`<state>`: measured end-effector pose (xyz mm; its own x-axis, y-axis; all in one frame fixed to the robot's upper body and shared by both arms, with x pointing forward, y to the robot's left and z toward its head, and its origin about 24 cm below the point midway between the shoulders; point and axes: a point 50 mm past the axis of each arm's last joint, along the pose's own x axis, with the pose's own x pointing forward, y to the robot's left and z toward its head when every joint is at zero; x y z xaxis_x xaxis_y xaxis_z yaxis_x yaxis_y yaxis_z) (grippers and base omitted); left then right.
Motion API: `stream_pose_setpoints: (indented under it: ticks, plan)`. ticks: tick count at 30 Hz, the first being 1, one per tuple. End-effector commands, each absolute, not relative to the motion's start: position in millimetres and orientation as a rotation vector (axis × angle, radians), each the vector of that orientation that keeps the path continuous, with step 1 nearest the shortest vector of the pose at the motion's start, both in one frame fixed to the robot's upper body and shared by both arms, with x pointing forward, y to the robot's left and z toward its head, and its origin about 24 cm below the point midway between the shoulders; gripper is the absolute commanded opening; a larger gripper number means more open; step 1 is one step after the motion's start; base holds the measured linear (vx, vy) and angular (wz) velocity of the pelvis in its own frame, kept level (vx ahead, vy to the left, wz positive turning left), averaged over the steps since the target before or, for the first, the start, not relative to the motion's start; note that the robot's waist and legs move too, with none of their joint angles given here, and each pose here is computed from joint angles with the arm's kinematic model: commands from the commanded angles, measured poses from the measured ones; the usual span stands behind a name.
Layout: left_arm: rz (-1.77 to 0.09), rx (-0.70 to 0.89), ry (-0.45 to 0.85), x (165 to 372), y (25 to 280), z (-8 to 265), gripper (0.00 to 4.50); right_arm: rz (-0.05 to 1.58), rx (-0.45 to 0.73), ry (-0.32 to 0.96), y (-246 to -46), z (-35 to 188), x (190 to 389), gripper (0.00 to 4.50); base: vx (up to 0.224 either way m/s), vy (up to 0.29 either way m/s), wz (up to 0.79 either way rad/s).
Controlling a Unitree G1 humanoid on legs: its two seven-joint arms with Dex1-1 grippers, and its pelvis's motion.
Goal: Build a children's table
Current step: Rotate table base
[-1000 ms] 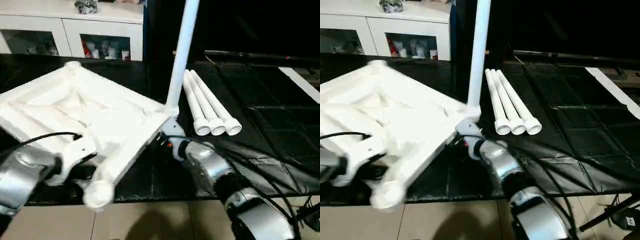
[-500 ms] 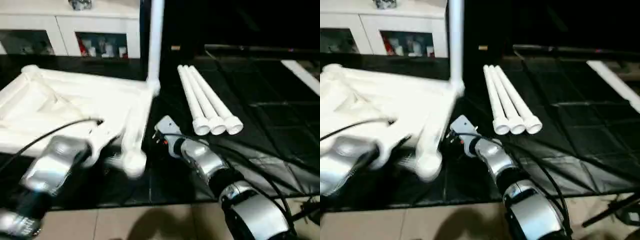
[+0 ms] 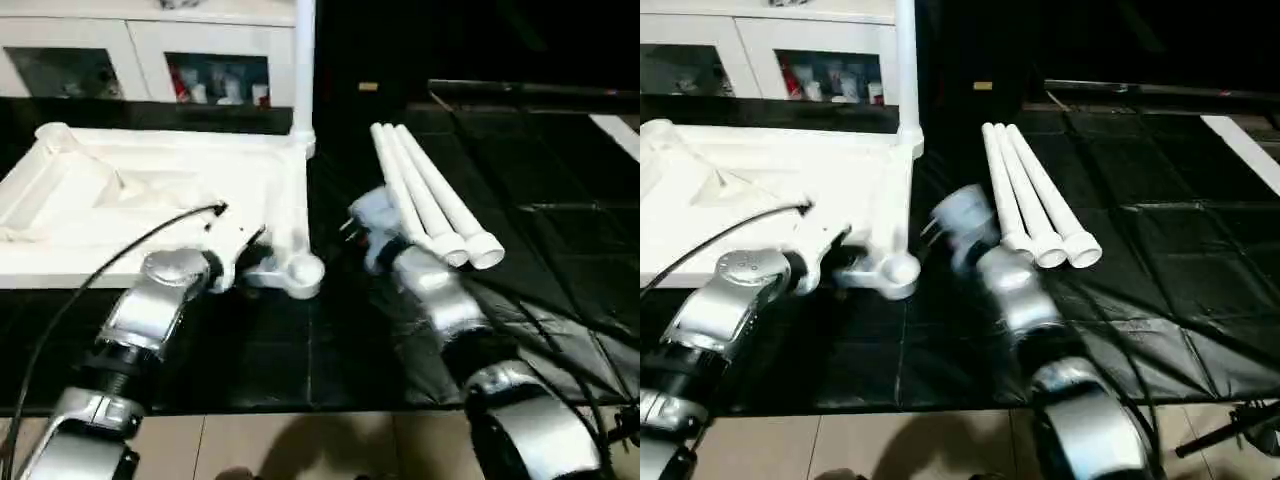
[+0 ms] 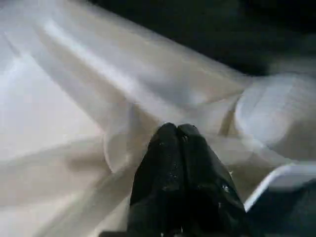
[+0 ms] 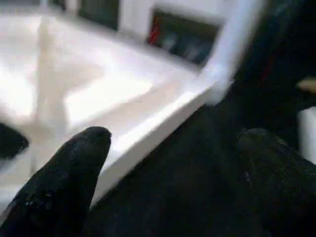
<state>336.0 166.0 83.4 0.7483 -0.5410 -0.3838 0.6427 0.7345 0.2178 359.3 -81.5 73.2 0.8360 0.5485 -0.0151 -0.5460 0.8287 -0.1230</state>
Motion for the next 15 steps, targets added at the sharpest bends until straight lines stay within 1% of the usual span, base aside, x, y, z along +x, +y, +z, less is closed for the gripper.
stream_pose_setpoints:
  ticks: [1,2,3,4,6,8,10,11,12,13,14,15]
  plan:
    - [-0.636,0.315,0.234,335,168,96,0.10,0.530,-0.072,-0.080,-90.6,81,357.2,4.50,0.000,0.000,0.00]
    - [-0.624,0.293,0.225,331,171,98,0.10,0.495,-0.053,-0.112,-95.4,85,355.2,4.50,0.000,0.000,0.00]
    - [-0.599,0.262,0.204,324,177,102,0.10,0.466,-0.005,-0.132,-102.9,89,350.2,4.50,0.000,0.000,0.00]
    - [-0.597,0.258,0.197,323,178,103,0.10,0.461,-0.004,-0.134,-104.1,90,349.5,4.50,0.000,0.000,0.00]
    - [-0.552,0.204,0.124,317,184,112,0.10,0.443,0.048,-0.139,-111.7,93,341.0,4.50,0.000,0.000,0.00]
    - [-0.528,0.157,0.084,315,186,118,0.35,0.436,0.080,-0.129,-114.5,93,336.7,4.50,0.000,0.000,0.00]
    - [-0.508,0.118,0.057,313,185,122,0.47,0.426,0.100,-0.122,-115.9,93,333.1,4.50,0.000,0.000,0.00]
    - [-0.434,0.074,0.001,309,188,126,0.54,0.414,0.121,-0.110,-116.6,93,324.8,4.50,0.000,0.000,0.00]
    - [-0.434,0.074,0.001,309,188,126,0.63,0.414,0.121,-0.110,-116.6,93,324.8,4.50,0.000,0.000,0.00]
    - [-0.384,0.068,-0.026,308,191,127,0.71,0.403,0.122,-0.104,-116.9,92,321.0,4.50,0.000,0.000,0.00]
    - [-0.362,0.037,-0.018,304,191,126,0.78,0.398,0.137,-0.095,-116.3,91,315.5,4.50,0.000,0.000,0.00]
    - [-0.335,0.054,-0.017,300,191,124,0.97,0.374,0.128,-0.090,-117.0,89,310.5,4.50,0.000,0.000,0.00]
